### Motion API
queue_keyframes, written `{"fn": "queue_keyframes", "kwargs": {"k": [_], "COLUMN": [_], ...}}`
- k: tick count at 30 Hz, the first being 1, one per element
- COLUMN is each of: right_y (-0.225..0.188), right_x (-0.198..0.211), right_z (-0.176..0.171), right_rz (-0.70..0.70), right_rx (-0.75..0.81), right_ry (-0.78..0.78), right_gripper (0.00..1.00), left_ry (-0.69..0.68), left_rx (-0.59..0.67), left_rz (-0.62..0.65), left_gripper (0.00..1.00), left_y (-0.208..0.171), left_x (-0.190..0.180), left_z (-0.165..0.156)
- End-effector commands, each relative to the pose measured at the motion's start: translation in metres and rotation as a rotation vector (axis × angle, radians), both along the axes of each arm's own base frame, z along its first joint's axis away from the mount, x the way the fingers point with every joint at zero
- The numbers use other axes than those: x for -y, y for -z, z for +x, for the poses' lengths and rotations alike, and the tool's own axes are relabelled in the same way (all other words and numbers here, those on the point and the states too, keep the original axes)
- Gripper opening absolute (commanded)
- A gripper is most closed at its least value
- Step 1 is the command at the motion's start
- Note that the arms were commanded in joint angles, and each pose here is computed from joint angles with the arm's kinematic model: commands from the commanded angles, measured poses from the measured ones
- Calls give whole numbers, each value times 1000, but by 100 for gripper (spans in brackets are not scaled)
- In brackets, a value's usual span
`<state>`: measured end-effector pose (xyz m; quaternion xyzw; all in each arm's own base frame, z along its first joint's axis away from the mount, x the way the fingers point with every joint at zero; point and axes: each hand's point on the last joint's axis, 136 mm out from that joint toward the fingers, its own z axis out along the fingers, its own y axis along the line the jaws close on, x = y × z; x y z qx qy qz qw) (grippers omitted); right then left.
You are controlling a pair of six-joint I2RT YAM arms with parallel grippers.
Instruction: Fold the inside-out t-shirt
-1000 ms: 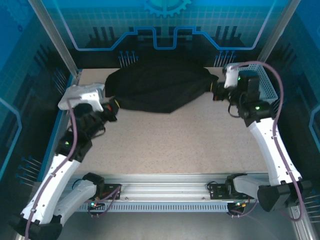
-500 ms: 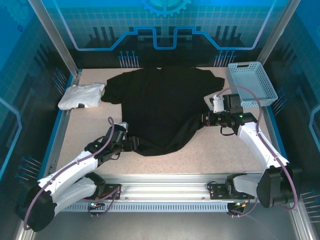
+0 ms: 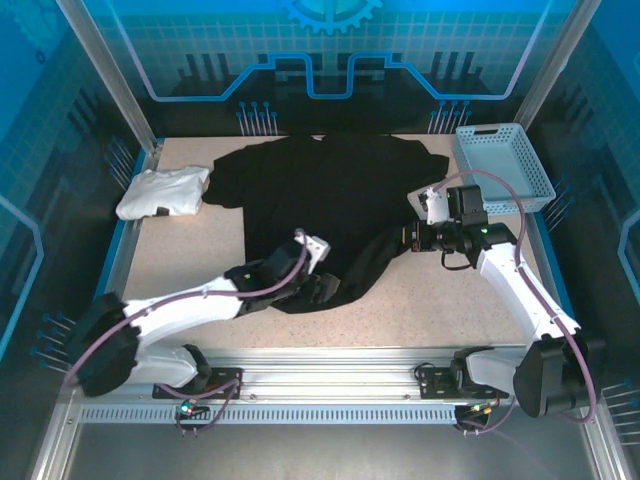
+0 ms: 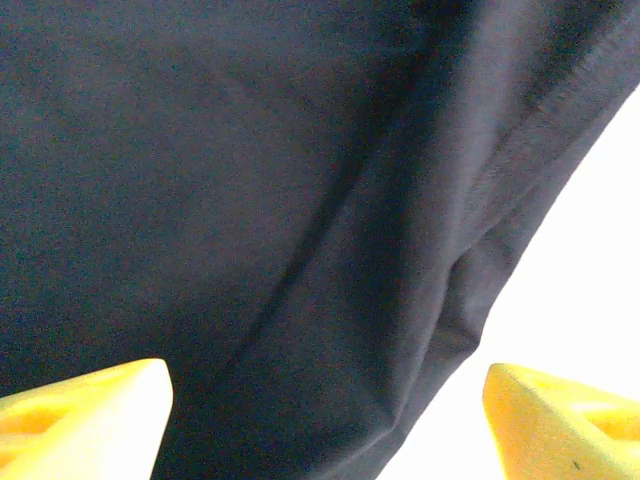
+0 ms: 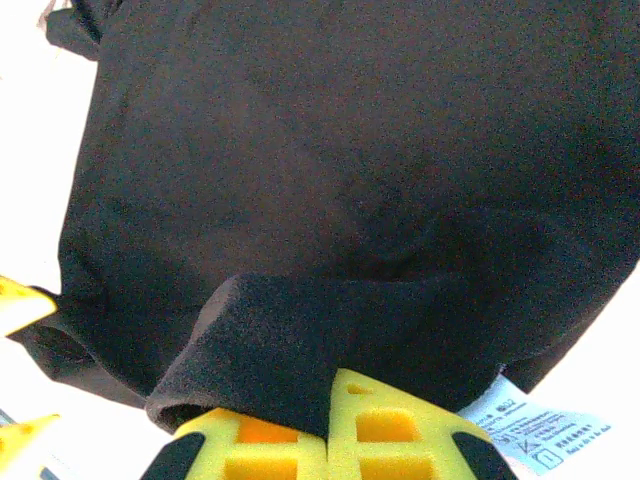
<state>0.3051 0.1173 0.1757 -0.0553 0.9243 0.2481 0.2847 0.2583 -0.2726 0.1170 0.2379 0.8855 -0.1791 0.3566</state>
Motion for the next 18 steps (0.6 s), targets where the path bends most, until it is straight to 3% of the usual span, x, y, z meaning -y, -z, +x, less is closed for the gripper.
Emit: {"fn": "queue_keyframes", "kwargs": {"k": [1, 4, 7, 13, 14, 16, 18], "right_y": [-16, -16, -15, -6, -2, 10, 21], "right_x": [1, 3, 5, 17, 22, 37, 53], "right_z": [-2, -2, -2, 0, 1, 6, 14], "right_rz": [17, 12, 6, -54, -78, -149, -227], "right_rx": [20, 24, 22, 12, 5, -12, -21], "right_ry": [-4, 4, 9, 50, 73, 143, 204], "right_gripper": [0, 0, 0, 1, 2, 9, 20], "left_ry": [156, 201, 197, 125, 117, 104, 96], "left_rx": [3, -40, -68, -77, -78, -73, -69], "left_rz": [-15, 17, 48, -7, -34, -111, -172], "left_gripper": [82, 79, 68, 34, 26, 0, 0], "left_y": [5, 30, 48, 46, 40, 22, 4], "left_x": [38, 51, 54, 49, 49, 49, 48], "left_z": [4, 6, 12, 29, 31, 35, 38]}}
